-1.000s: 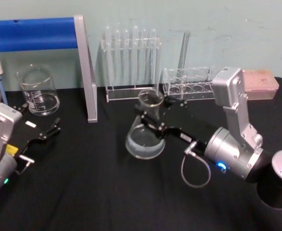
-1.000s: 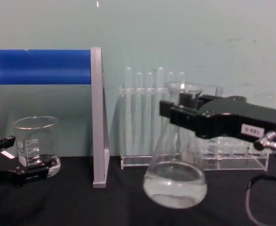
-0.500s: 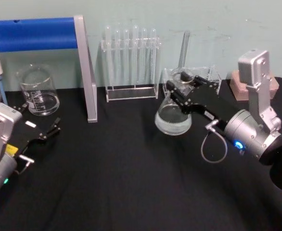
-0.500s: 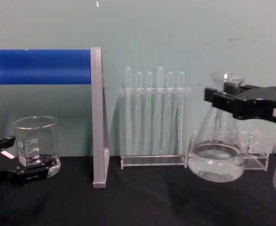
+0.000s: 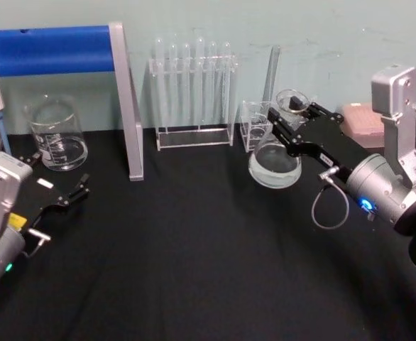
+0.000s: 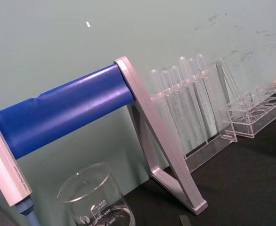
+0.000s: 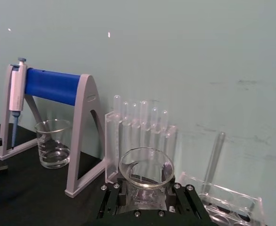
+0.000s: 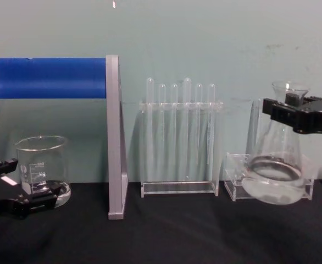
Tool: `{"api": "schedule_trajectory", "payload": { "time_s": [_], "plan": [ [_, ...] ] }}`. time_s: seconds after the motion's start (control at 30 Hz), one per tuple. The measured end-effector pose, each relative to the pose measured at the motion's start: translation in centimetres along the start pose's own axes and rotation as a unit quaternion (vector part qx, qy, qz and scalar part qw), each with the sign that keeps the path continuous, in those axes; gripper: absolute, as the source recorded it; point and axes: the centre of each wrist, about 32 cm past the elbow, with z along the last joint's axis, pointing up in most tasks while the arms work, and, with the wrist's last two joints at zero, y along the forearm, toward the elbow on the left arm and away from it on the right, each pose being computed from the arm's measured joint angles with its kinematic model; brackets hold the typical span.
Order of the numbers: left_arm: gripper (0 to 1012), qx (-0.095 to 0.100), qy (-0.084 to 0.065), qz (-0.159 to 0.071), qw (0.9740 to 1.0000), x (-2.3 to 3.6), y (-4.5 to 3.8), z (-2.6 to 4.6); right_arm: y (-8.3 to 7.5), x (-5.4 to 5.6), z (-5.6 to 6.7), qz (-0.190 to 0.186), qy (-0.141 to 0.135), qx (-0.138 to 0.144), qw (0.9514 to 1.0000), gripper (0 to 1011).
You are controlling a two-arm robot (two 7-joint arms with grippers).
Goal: Grasp the erlenmeyer flask with one hand, shake it three times, then place it back.
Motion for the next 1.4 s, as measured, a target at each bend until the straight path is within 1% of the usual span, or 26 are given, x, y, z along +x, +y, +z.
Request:
{"api": "schedule_trajectory", "payload": {
  "time_s": [0.23, 0.47, 0.7, 0.87, 1.1, 1.4],
  "plan": [
    [1001, 0.000, 0.000, 0.000, 1.0000, 0.00, 0.00, 0.00, -0.1, 0.4, 0.0, -0.010, -0.001, -0.001, 0.9999, 453],
    [1001, 0.000, 0.000, 0.000, 1.0000, 0.00, 0.00, 0.00, -0.2, 0.3, -0.2, -0.007, 0.001, -0.002, 1.0000, 453],
    [1001, 0.000, 0.000, 0.000, 1.0000, 0.00, 0.00, 0.00, -0.2, -0.5, -0.2, 0.011, 0.002, -0.003, 0.9999, 453],
    [1001, 0.000, 0.000, 0.000, 1.0000, 0.00, 0.00, 0.00, -0.1, -1.4, -0.2, 0.031, 0.005, -0.005, 0.9995, 453],
    [1001, 0.000, 0.000, 0.000, 1.0000, 0.00, 0.00, 0.00, -0.1, -2.3, -0.4, 0.050, 0.007, -0.006, 0.9987, 453],
    [1001, 0.000, 0.000, 0.000, 1.0000, 0.00, 0.00, 0.00, -0.1, -2.8, -0.5, 0.060, 0.009, -0.008, 0.9981, 453]
  ]
}}
